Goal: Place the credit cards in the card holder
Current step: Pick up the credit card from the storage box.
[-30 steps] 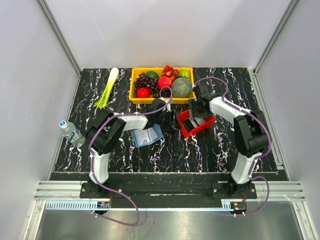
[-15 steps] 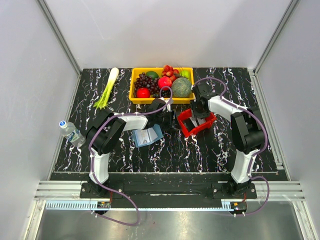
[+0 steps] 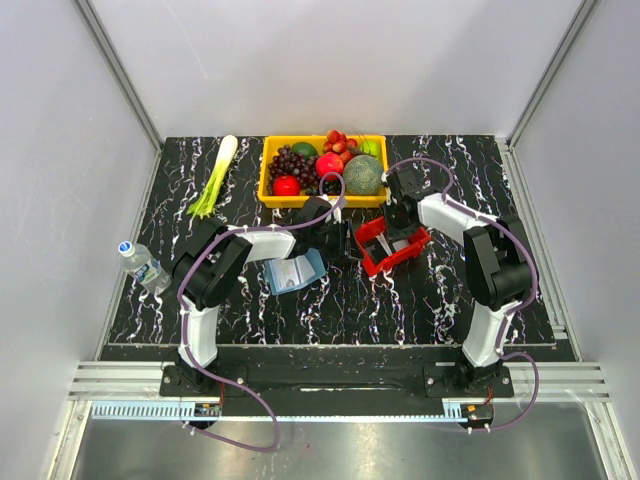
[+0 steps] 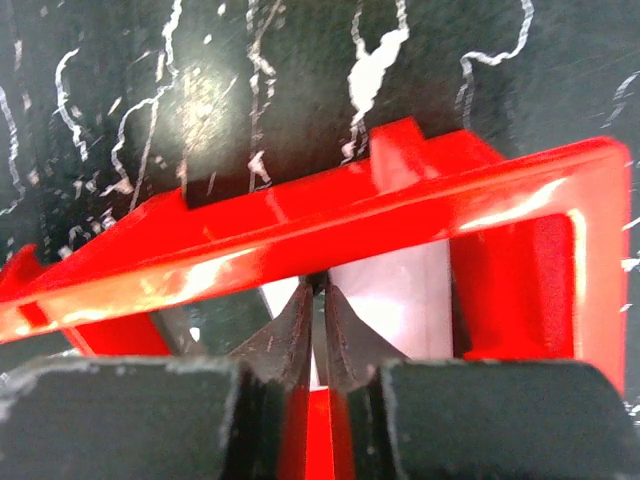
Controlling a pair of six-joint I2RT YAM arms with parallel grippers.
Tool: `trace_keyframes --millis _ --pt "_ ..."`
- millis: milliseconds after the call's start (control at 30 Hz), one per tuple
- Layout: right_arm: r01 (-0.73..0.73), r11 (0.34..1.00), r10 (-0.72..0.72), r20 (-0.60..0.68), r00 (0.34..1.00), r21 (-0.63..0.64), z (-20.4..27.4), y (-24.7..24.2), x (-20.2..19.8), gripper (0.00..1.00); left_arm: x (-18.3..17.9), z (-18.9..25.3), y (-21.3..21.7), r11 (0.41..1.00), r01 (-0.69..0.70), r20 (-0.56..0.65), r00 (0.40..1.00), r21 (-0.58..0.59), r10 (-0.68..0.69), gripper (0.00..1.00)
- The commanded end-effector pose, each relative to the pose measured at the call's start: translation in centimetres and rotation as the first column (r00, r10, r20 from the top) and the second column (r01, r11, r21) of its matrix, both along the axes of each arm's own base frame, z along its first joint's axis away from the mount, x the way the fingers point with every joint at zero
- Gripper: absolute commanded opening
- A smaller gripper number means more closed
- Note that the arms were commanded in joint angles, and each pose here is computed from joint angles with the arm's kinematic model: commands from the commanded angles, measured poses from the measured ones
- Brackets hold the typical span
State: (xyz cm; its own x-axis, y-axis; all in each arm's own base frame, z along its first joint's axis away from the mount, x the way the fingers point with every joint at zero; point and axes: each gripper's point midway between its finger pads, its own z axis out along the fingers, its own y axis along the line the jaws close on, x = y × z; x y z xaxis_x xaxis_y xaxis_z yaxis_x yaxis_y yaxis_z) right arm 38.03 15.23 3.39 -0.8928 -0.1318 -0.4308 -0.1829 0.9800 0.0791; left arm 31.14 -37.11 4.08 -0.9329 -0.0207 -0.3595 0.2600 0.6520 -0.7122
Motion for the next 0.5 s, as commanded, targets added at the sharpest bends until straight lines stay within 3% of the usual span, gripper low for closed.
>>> trace_keyframes --millis 0,100,267,367,467 --pt "-0.044 0.992 0.042 0.016 0.999 0.116 2.7 2.1 -1.1 0.14 0.6 2.3 -0.5 0.998 0.009 0.052 0.999 -0.064 -0.006 0.45" --pt "-0.057 0.989 0.053 0.036 0.998 0.136 3.2 2.4 -0.8 0.15 0.6 2.3 -0.5 0.998 0.011 0.05 0.999 -0.064 -0.008 0.45" --pt "0.06 0.998 -0.062 0.07 0.996 0.032 3.3 -0.7 0.5 0.5 0.7 2.3 -0.5 0.998 0.012 0.053 0.999 -0.06 -0.009 0.45" --pt "0.084 0.996 -0.085 0.073 0.994 0.028 3.3 -1.8 1.1 0.59 0.6 2.3 -0.4 0.998 0.014 0.053 0.999 -0.057 -0.011 0.45" --pt "0.086 0.996 -0.086 0.015 0.996 0.015 1.8 -2.0 0.9 0.61 0.7 2.4 -0.4 0.998 0.013 0.055 0.998 -0.06 -0.01 0.45"
